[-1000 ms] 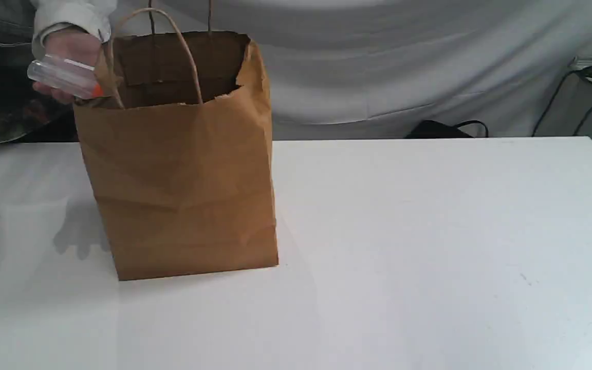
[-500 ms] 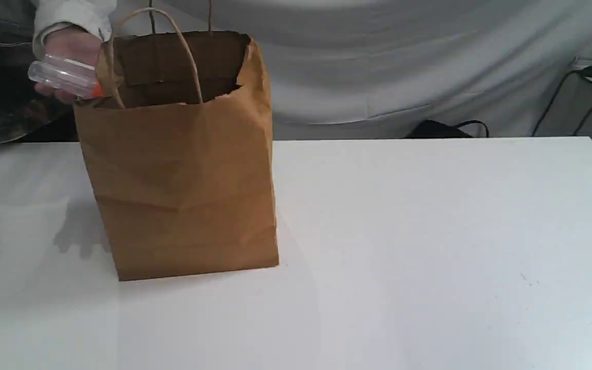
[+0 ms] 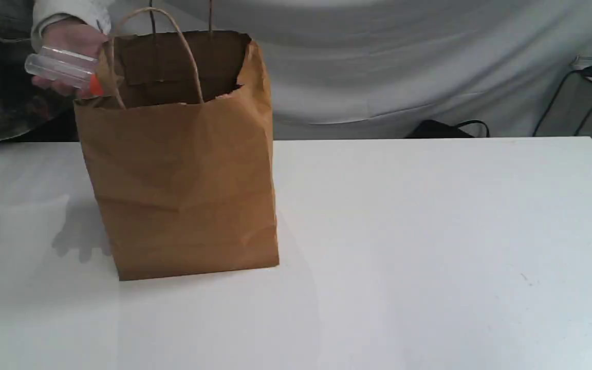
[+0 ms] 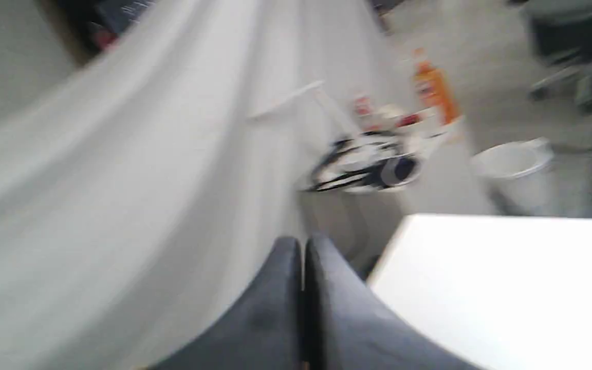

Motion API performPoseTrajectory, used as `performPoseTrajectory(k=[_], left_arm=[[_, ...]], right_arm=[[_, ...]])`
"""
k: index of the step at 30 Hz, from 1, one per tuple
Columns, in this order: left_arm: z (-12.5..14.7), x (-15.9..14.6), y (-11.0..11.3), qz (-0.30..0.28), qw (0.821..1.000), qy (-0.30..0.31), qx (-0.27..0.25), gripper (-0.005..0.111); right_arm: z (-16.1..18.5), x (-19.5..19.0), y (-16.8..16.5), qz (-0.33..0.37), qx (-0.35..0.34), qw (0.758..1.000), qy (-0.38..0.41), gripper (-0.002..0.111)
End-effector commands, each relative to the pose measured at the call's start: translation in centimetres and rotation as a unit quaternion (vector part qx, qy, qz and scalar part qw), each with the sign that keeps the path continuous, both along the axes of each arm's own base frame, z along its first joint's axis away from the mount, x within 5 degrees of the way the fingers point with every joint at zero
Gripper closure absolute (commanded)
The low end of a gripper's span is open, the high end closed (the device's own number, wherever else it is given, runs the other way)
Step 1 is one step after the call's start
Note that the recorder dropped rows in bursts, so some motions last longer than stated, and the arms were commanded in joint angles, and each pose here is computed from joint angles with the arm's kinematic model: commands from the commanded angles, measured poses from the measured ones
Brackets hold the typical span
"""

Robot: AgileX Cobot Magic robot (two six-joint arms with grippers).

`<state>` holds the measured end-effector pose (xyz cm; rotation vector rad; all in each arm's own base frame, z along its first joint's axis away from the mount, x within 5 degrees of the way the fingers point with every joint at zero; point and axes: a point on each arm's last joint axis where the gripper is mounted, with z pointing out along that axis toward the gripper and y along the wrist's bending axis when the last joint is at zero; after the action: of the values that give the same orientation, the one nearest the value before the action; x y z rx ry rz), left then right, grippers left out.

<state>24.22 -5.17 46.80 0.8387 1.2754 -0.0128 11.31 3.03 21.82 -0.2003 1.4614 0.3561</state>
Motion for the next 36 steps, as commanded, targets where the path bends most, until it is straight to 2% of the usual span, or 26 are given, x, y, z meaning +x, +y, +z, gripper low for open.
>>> performPoseTrajectory(k=[1,3,4,5,6,7,8,9,13,14,16,17,18,20,22,27,29,32,34,36], left_arm=[[1.3,-0.2,3.7,0.247,0.965,-0.082,0.019,0.107],[1.7,-0.2,6.5,0.400,0.912,-0.082,-0.041,0.107],[1.5,-0.1,7.5,0.447,0.889,-0.072,-0.064,0.107],[1.0,0.3,8.3,0.481,0.872,-0.051,-0.070,0.107],[0.7,0.4,8.7,0.501,0.864,-0.030,-0.046,0.107],[-0.4,1.2,9.0,0.505,0.862,0.020,-0.029,0.107],[-0.9,1.6,9.0,0.502,0.863,0.047,0.008,0.107],[-1.8,2.5,8.6,0.479,0.872,0.103,0.022,0.107],[-3.5,5.4,7.0,0.412,0.874,0.258,-0.028,0.107],[-3.9,6.1,6.4,0.388,0.869,0.305,-0.045,0.107],[-4.2,7.0,5.3,0.341,0.850,0.400,-0.035,0.107],[-4.4,7.5,5.0,0.325,0.839,0.436,-0.027,0.107],[-4.7,8.1,4.6,0.309,0.816,0.488,-0.016,0.107],[-4.4,10.0,4.2,0.295,0.815,0.497,-0.042,0.107],[-3.9,11.0,4.1,0.307,0.809,0.495,-0.080,0.107],[-3.4,13.2,3.7,0.288,0.818,0.487,-0.100,0.101],[-3.9,14.3,3.2,0.267,0.817,0.499,-0.115,0.094],[-5.6,16.1,2.4,0.233,0.804,0.529,-0.137,0.076],[-7.4,17.6,2.1,0.225,0.793,0.548,-0.141,0.057],[-8.5,18.6,2.1,0.223,0.789,0.556,-0.135,0.044]], right_arm=[[-0.1,0.0,0.0,0.000,0.006,1.000,0.003,0.108],[-0.1,0.0,0.0,0.000,0.008,1.000,0.003,0.108],[-0.1,0.0,0.0,0.001,0.010,1.000,0.004,0.108],[-0.1,0.0,0.0,0.001,0.013,1.000,0.005,0.108],[-0.1,0.0,0.0,0.001,0.015,1.000,0.005,0.108],[-0.1,0.0,0.0,0.002,0.015,1.000,0.005,0.108],[-0.1,0.0,0.0,0.002,0.016,1.000,0.006,0.108],[-0.1,0.0,0.0,0.002,0.017,1.000,0.006,0.108],[-0.1,0.0,0.0,0.001,0.017,1.000,0.008,0.108],[-0.1,0.0,0.0,0.001,0.018,1.000,0.009,0.108],[-0.1,0.0,0.0,0.003,0.020,1.000,0.011,0.108],[-0.1,0.0,0.0,0.003,0.021,1.000,0.012,0.108],[-0.2,0.0,0.0,0.005,0.022,1.000,0.013,0.108],[-0.2,-0.1,0.1,0.009,0.025,1.000,0.016,0.108],[-0.2,-0.1,0.2,0.013,0.024,0.999,0.019,0.108],[-0.3,-0.1,0.3,0.022,0.032,0.999,0.026,0.108],[-0.3,-0.1,0.3,0.023,0.034,0.999,0.027,0.108],[-0.3,-0.2,0.3,0.024,0.036,0.999,0.026,0.108],[-0.3,-0.2,0.3,0.025,0.037,0.999,0.027,0.108],[-0.3,-0.2,0.4,0.027,0.037,0.999,0.028,0.108]])
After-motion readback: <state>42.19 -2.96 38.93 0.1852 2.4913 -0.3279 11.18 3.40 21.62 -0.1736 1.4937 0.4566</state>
